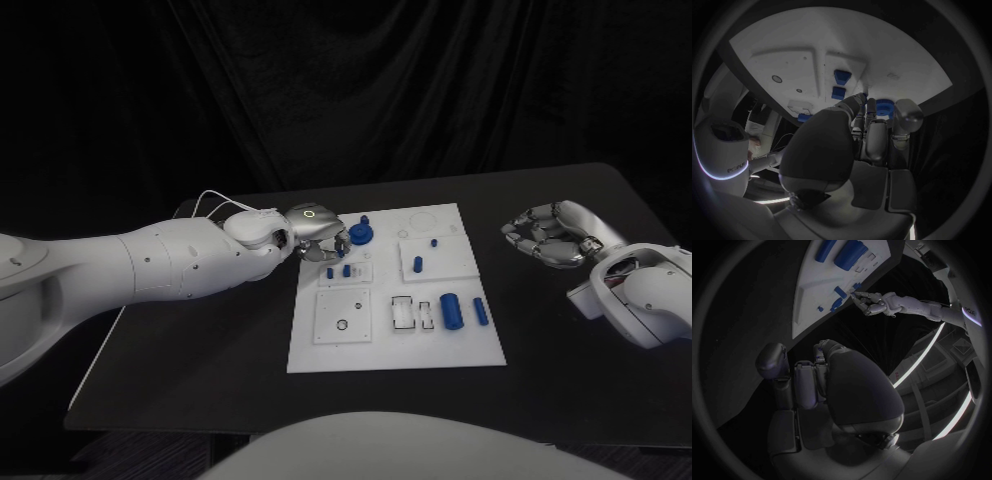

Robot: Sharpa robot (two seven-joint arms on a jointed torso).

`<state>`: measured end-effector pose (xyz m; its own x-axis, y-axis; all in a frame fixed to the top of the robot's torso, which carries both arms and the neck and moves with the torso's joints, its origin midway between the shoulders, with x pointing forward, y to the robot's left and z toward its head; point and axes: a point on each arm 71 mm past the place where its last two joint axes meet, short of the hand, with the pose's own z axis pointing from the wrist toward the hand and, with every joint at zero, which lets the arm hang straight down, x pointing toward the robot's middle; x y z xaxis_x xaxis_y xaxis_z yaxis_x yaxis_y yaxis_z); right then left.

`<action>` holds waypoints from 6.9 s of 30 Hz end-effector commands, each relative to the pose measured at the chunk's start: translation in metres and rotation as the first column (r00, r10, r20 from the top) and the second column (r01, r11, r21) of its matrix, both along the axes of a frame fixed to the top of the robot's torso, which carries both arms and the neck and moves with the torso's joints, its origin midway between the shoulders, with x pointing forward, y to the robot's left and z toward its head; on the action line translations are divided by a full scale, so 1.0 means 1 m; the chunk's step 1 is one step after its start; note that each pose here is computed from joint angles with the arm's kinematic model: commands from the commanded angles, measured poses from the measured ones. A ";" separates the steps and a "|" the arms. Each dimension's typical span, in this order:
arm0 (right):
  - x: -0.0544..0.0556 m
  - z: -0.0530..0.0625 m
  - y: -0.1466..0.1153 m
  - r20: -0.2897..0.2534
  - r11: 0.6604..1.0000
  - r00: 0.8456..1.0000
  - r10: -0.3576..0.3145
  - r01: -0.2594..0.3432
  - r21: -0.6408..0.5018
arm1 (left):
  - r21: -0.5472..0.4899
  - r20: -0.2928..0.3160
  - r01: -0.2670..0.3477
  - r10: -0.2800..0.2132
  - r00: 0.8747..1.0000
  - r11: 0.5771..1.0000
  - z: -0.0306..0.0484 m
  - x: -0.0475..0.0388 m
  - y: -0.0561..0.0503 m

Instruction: Assemble the parts on the task board

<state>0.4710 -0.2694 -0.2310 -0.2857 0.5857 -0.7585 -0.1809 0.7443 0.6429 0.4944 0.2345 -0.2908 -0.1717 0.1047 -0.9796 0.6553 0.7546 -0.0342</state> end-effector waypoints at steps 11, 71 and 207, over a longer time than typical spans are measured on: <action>-0.001 -0.002 -0.001 -0.014 1.000 1.000 -0.005 0.005 -0.007 | -0.013 0.018 0.005 -0.005 1.000 1.000 -0.0004 0.0009 -0.005; -0.001 -0.003 0.002 -0.032 1.000 0.999 0.001 -0.002 -0.011 | 0.006 -0.003 -0.023 0.023 1.000 1.000 -0.0061 0.0019 -0.003; 0.030 -0.017 0.059 0.015 0.799 0.944 0.329 -0.269 -0.538 | -0.810 -0.480 -0.576 -0.441 0.759 -0.109 0.0264 -0.0930 0.036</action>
<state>0.5002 -0.2106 -0.2493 -0.3218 -0.0173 -0.9466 -0.4864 0.8608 0.1496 0.4020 0.2670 -0.2808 -0.4678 -0.8248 0.3175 -0.1493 -0.2804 -0.9482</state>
